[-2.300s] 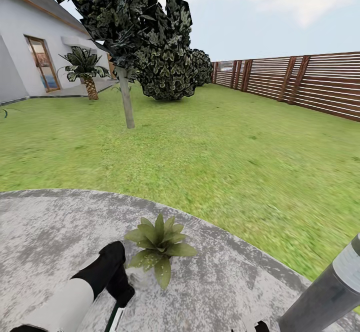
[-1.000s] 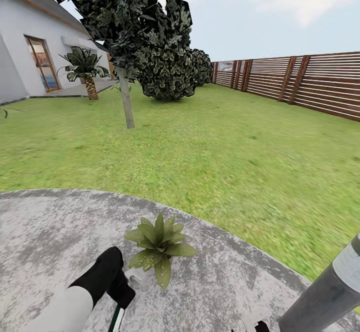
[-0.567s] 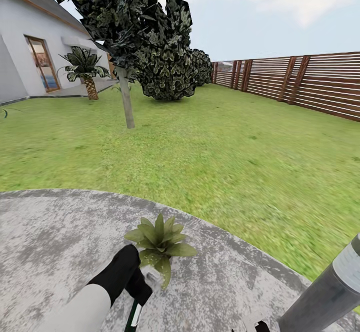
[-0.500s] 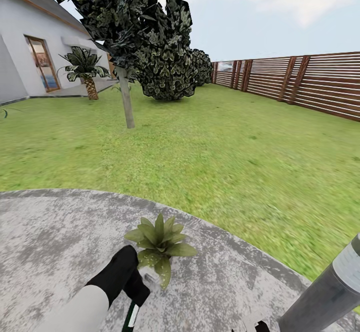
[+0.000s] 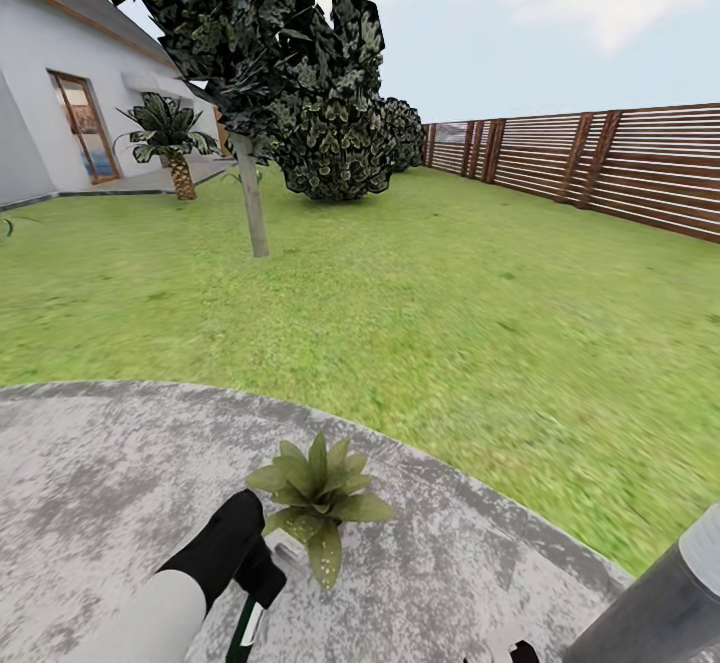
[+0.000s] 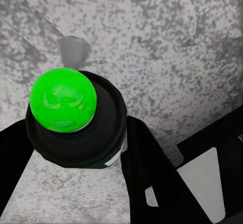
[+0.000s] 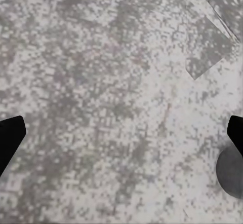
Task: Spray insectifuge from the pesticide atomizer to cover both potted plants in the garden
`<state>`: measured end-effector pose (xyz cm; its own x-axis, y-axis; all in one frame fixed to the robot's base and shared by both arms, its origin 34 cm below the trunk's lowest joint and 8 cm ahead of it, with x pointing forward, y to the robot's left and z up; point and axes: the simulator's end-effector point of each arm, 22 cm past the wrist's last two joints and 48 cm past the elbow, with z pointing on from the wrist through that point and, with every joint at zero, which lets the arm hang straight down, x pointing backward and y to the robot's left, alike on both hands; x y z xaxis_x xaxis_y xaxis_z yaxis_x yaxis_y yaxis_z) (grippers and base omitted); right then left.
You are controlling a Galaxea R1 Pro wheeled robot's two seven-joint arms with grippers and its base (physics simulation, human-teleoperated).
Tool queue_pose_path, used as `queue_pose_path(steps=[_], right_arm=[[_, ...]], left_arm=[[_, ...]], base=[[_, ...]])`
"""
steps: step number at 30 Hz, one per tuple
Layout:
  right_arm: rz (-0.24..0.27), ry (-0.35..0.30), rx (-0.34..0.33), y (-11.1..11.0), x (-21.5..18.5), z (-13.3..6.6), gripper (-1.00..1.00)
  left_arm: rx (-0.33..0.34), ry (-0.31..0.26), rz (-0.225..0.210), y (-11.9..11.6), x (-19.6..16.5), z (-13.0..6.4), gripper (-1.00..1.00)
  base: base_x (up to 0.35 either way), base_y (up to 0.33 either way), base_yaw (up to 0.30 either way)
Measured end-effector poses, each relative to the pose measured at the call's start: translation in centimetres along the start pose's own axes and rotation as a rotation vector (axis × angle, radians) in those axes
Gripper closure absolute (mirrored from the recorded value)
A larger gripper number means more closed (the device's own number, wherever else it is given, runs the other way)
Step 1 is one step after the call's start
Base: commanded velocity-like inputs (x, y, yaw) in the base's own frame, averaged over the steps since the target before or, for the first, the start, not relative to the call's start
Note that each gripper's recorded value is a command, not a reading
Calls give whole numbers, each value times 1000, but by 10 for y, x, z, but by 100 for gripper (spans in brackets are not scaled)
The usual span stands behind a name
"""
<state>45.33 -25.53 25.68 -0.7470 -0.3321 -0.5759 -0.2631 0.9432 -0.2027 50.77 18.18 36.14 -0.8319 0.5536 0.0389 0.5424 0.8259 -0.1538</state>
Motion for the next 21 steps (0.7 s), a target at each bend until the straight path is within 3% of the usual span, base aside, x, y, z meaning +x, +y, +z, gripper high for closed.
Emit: queue_pose_path(steps=[9, 14, 16, 21], right_arm=[[0, 0, -1, 1, 0, 0, -100], [0, 0, -1, 1, 0, 0, -100], [0, 0, 0, 0, 0, 0, -100], [0, 0, -1, 1, 0, 0, -100]], left_arm=[[0, 59, -17, 8, 37, 18, 100], [14, 39, -11, -5, 20, 12, 100], [22, 16, -8, -16, -5, -2, 100], [-5, -49, -16, -8, -58, -47, 100]], base=[[2, 0, 0], [0, 0, 0], [0, 0, 0], [0, 0, 0]])
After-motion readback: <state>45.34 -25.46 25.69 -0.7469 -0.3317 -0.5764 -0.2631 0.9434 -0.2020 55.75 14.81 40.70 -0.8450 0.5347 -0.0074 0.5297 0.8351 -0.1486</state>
